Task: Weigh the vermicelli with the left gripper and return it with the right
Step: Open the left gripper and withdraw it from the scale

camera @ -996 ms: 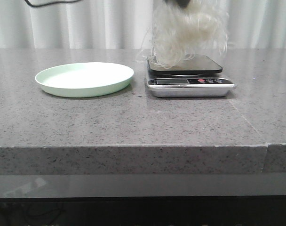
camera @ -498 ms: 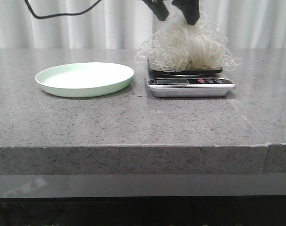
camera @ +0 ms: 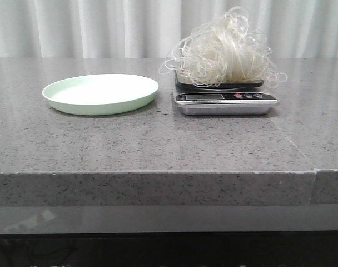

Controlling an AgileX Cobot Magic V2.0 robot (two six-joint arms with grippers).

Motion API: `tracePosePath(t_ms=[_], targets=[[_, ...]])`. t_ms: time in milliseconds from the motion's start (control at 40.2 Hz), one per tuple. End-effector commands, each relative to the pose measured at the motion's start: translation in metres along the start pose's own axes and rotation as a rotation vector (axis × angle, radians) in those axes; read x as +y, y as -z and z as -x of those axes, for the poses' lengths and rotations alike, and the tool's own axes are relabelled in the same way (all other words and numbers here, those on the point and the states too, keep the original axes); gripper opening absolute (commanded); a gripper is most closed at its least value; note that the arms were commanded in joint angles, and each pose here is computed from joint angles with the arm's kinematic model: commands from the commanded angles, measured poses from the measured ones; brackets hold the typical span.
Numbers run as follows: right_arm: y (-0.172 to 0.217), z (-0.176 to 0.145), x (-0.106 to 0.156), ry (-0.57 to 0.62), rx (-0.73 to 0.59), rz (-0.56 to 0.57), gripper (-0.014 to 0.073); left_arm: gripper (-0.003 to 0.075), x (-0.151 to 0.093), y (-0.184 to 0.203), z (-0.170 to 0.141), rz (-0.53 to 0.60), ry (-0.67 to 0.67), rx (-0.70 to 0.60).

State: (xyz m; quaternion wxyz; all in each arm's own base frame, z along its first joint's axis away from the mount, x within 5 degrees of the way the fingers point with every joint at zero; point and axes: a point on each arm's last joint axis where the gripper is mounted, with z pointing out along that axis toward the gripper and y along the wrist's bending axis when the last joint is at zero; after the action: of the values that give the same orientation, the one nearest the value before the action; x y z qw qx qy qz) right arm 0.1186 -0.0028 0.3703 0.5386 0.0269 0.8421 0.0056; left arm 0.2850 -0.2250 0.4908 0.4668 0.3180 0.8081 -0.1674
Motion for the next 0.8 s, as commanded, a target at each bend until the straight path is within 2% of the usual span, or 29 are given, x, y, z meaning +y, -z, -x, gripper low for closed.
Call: tracePosePath(t_ms=[0,149,324,573,772], targets=[[0.005,0.018,0.0,0.004,-0.124,-0.006,0.0599,0.0494,-0.001,0.048,0.007,0.016,0.027,-0.099],[0.005,0.019,0.0,0.004,-0.131,-0.006,0.0599,0.0467,-0.003,0.064,-0.012,0.021,0.046,-0.102],[0.004,0.017,0.002,-0.027,-0.116,0.02,0.0599,0.0437,-0.006,0.082,-0.05,0.027,0.058,-0.129],[-0.014,0.022,0.022,0.054,-0.046,0.163,0.0599,0.0437,-0.012,0.115,-0.118,0.031,0.061,-0.134],[-0.036,0.043,0.051,0.119,0.018,0.285,0.0599,0.0437,-0.017,0.149,-0.168,0.031,0.062,-0.17]])
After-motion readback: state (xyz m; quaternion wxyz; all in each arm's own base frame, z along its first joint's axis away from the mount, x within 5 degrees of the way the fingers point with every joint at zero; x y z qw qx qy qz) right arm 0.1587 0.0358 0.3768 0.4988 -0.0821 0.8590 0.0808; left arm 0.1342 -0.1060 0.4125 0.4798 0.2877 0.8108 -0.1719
